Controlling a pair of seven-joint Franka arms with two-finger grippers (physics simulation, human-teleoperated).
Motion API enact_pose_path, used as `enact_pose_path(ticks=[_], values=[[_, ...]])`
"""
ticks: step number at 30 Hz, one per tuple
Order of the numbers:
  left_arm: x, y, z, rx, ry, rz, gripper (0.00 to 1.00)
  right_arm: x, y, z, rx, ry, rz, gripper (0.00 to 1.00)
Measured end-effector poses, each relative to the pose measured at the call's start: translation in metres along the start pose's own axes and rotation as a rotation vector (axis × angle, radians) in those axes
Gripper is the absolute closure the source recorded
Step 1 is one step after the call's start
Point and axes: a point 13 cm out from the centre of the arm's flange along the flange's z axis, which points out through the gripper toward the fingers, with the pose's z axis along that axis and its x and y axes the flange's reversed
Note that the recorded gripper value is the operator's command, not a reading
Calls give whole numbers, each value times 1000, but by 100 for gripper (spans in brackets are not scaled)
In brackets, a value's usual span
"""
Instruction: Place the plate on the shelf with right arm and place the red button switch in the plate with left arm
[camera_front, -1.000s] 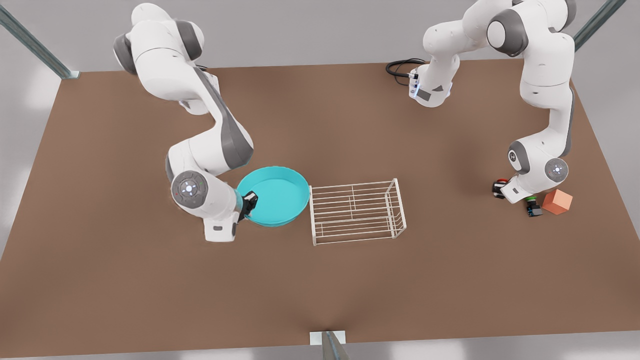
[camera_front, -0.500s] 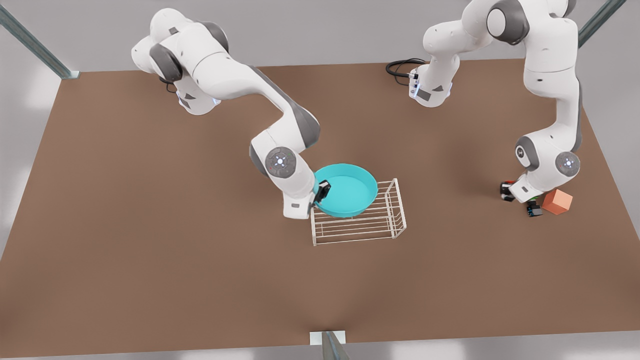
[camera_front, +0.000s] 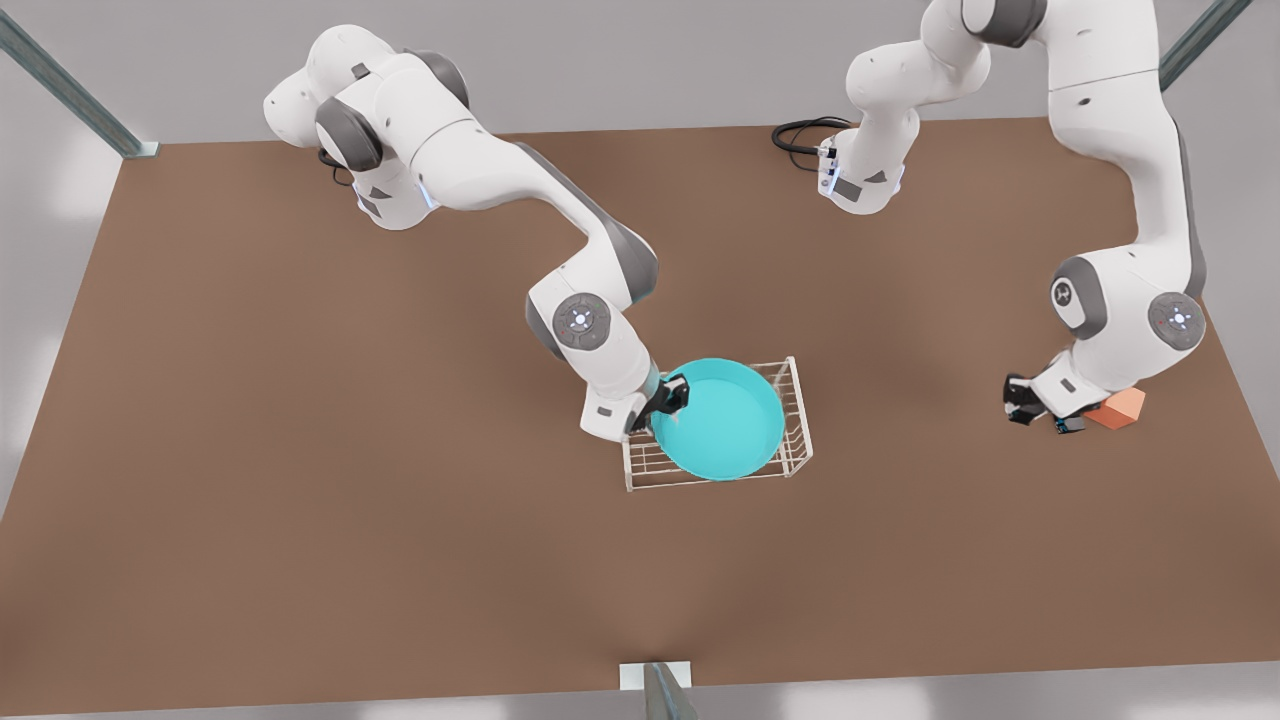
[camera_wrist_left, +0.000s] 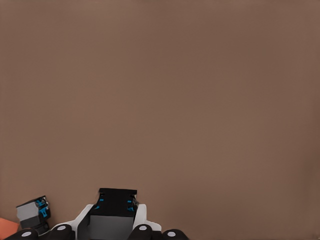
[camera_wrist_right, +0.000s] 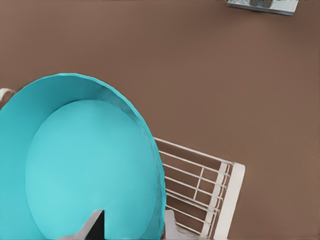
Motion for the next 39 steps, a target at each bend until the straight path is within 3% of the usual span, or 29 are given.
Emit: enact_pose_path(ticks=[4, 8, 11, 13, 15, 26, 37, 38, 39], values=[[-33, -38, -40, 29, -11, 16, 55, -14, -7, -27, -1, -46, 55, 0], [-58, -97, -69, 62, -9, 38, 55, -28, -61, -226, -30, -110, 145, 0], [-70, -132, -89, 80, -10, 27, 55, 3, -177, -320, 101, -65, 228, 0], [-78, -158, -102, 93, -12, 19, 57, 26, -306, -318, 208, 31, 351, 0], [-84, -187, -111, 108, -10, 8, 57, 48, -352, -314, 255, 107, 375, 0], [-109, -339, -147, 145, -21, -120, 57, 124, -399, -353, 351, 347, 341, 0], [-145, -474, -108, 228, -45, -351, 57, 138, -392, -353, 332, 423, 269, 0], [-147, -475, -107, 230, -49, -379, 18, 139, -390, -352, 330, 426, 262, 0], [-149, -475, -105, 234, -52, -406, 0, 139, -389, -352, 328, 429, 256, 0]])
